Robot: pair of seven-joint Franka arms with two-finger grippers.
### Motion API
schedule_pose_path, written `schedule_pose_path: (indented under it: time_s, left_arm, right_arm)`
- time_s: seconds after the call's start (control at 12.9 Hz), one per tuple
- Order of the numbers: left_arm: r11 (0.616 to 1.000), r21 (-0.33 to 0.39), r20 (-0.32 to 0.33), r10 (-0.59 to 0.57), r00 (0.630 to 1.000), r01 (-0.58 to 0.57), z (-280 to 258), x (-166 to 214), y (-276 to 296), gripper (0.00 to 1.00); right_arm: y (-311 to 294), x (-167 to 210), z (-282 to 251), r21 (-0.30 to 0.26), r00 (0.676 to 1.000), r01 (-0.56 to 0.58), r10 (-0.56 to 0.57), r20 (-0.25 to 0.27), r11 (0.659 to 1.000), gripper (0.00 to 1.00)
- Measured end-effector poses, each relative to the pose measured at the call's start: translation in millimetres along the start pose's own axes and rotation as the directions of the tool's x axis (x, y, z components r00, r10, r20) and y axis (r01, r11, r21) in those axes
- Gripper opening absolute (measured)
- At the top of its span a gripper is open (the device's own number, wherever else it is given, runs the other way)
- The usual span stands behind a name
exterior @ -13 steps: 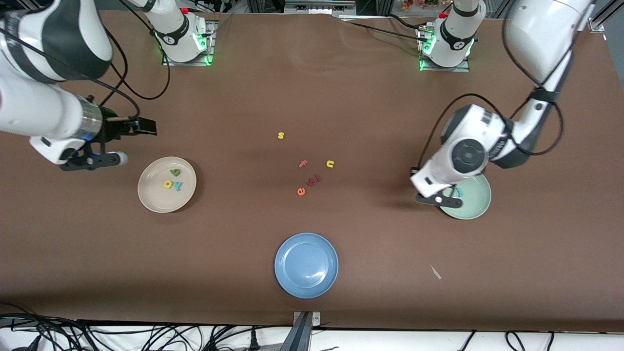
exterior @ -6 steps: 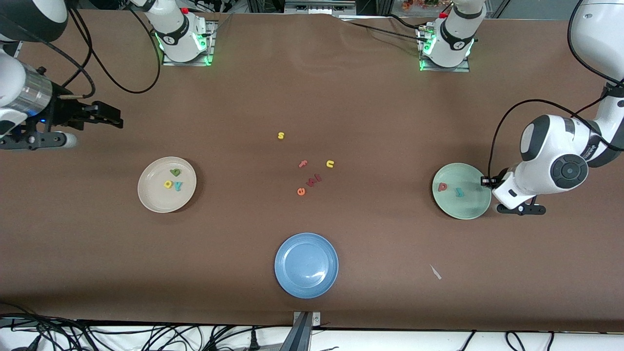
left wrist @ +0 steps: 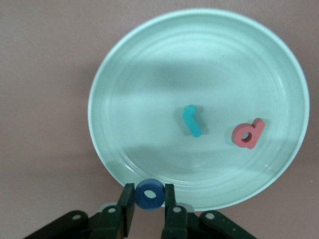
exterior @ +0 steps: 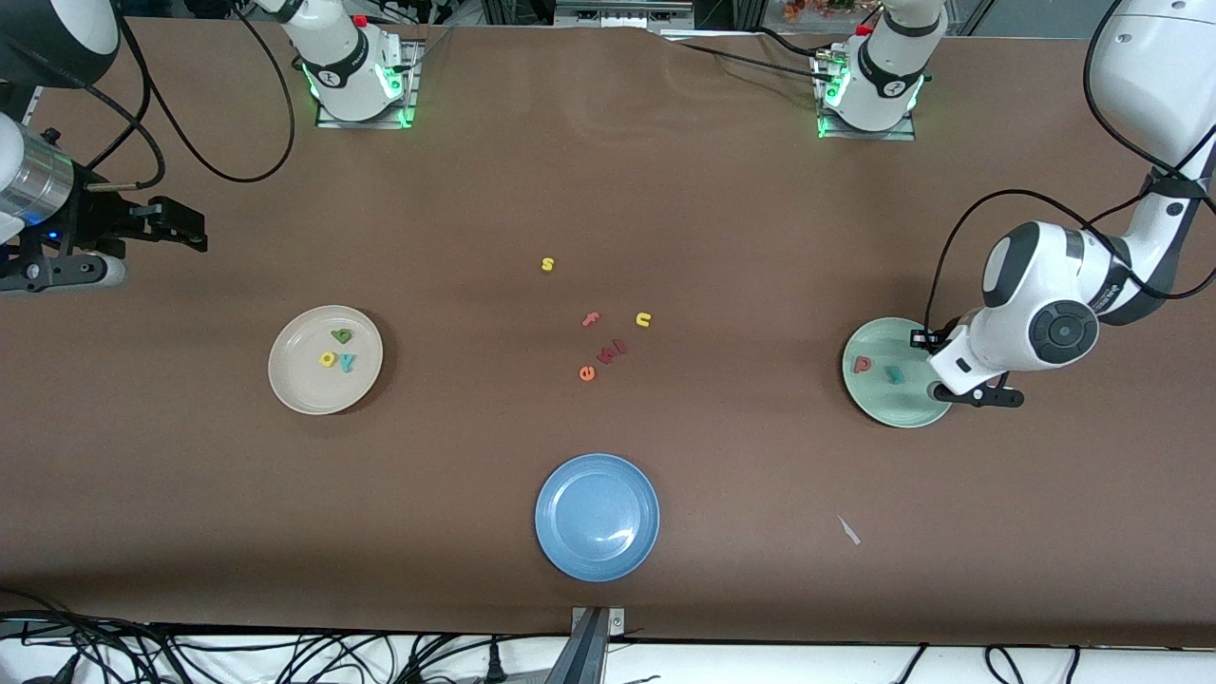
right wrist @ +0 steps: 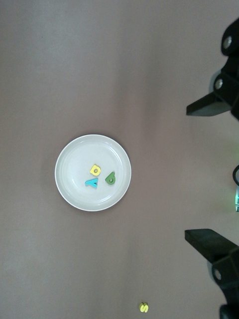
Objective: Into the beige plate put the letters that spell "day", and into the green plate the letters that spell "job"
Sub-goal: 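Lower the left gripper and release the blue o onto the green plate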
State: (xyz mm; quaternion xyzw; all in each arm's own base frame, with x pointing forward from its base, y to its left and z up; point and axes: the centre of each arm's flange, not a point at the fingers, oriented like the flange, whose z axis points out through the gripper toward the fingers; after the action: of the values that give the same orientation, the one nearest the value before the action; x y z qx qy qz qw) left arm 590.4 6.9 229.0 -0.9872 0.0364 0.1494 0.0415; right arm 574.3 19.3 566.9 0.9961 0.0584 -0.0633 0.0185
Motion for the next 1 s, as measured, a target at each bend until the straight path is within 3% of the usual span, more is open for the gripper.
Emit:
schedule_pose_path:
  time_s: [0.31,0.54,0.85,1.0]
  left_arm:
    - [1.000,-0.011,0.027,0.015,1.000,-0.015,16.7,-0.5,7.8,0.26]
    - [1.000,-0.011,0.010,0.026,1.000,-0.026,14.9,2.5,15.2,0.52]
    - [1.000,-0.012,-0.061,0.013,0.998,-0.014,-16.2,16.3,10.4,0.97]
    - [1.000,-0.010,-0.131,0.014,0.991,-0.015,-57.1,25.8,14.0,1.00]
  right_arm:
    - [4.2,-2.3,-2.7,0.007,1.000,-0.021,0.021,-0.005,1.000,1.00]
    - [12.6,-3.3,-1.0,0.023,0.998,-0.059,0.059,-0.002,0.998,1.00]
    - [11.7,-1.1,-0.7,0.037,0.998,-0.064,0.065,-0.026,0.997,1.00]
    - [9.9,-2.2,0.2,0.037,0.997,-0.062,0.063,-0.044,0.997,1.00]
